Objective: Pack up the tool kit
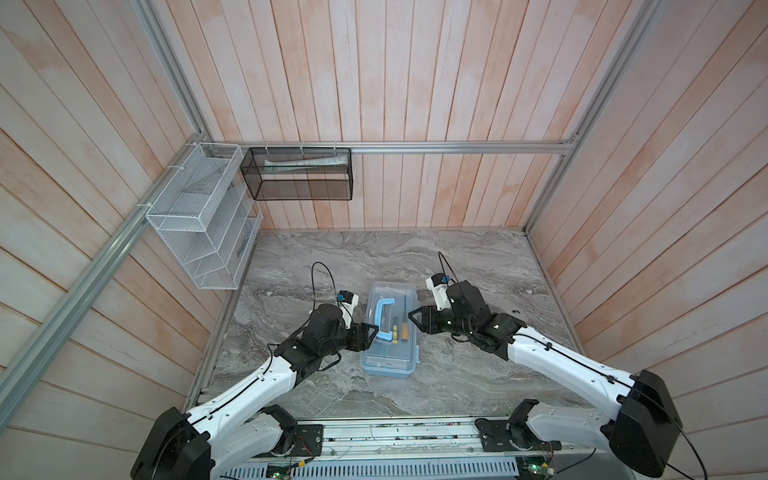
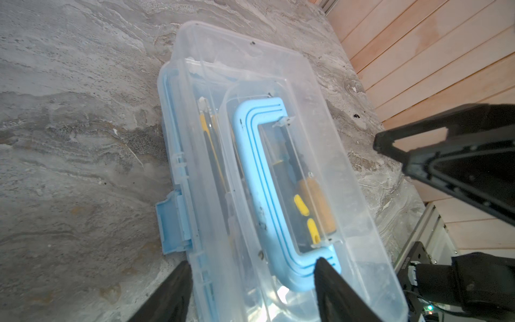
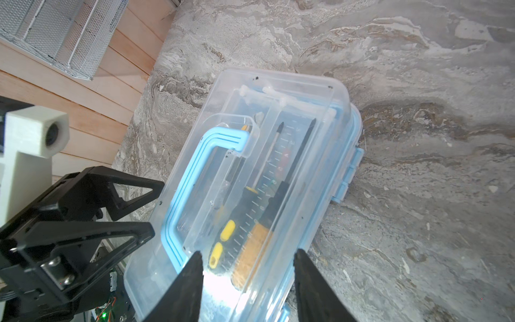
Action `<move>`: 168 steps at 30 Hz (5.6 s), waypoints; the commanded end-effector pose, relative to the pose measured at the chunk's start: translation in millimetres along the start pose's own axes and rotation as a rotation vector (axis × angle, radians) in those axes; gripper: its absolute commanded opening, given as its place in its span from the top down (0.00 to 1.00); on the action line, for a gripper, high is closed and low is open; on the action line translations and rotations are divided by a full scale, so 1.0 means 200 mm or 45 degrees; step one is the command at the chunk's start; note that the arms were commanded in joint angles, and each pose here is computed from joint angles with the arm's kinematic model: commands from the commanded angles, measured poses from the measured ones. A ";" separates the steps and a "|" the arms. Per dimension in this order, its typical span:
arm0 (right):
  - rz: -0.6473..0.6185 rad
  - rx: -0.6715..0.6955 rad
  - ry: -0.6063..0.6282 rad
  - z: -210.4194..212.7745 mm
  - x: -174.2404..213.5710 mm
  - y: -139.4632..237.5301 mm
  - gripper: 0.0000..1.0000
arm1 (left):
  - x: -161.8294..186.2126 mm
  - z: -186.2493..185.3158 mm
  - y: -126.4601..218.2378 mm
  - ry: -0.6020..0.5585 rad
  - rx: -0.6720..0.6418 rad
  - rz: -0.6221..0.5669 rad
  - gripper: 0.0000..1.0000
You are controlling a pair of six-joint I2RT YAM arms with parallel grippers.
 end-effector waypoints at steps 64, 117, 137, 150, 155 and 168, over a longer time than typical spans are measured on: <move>0.104 -0.254 0.058 -0.23 -0.11 -0.21 0.48 | 0.45 0.09 -0.11 -0.414 -0.112 -0.179 0.00; 0.053 -0.281 -0.041 -0.25 0.05 -0.16 0.48 | 0.41 0.31 -0.18 -0.171 -0.617 -0.371 0.00; 0.046 -0.295 -0.020 -0.25 0.05 -0.15 0.48 | 0.46 0.18 -0.20 -0.328 -0.311 -0.269 0.00; 0.048 -0.304 -0.027 -0.24 0.06 -0.14 0.48 | 0.45 0.19 -0.35 -0.382 -0.376 -0.254 0.00; 0.048 -0.302 -0.029 -0.25 0.06 -0.15 0.48 | 0.40 0.30 -0.36 -0.278 -0.615 -0.315 0.00; 0.047 -0.307 -0.029 -0.25 0.08 -0.15 0.48 | 0.34 0.33 -0.20 -0.124 -0.727 -0.410 0.00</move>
Point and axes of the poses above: each gripper's point midway between its finger pads, its own y axis back along the fingers, its own z axis along the line the jaws close on, x = y × z, the point moved 8 cm from there along y, back along the fingers, and after that the axes turned 12 degrees about y, right-handed, at the moved point
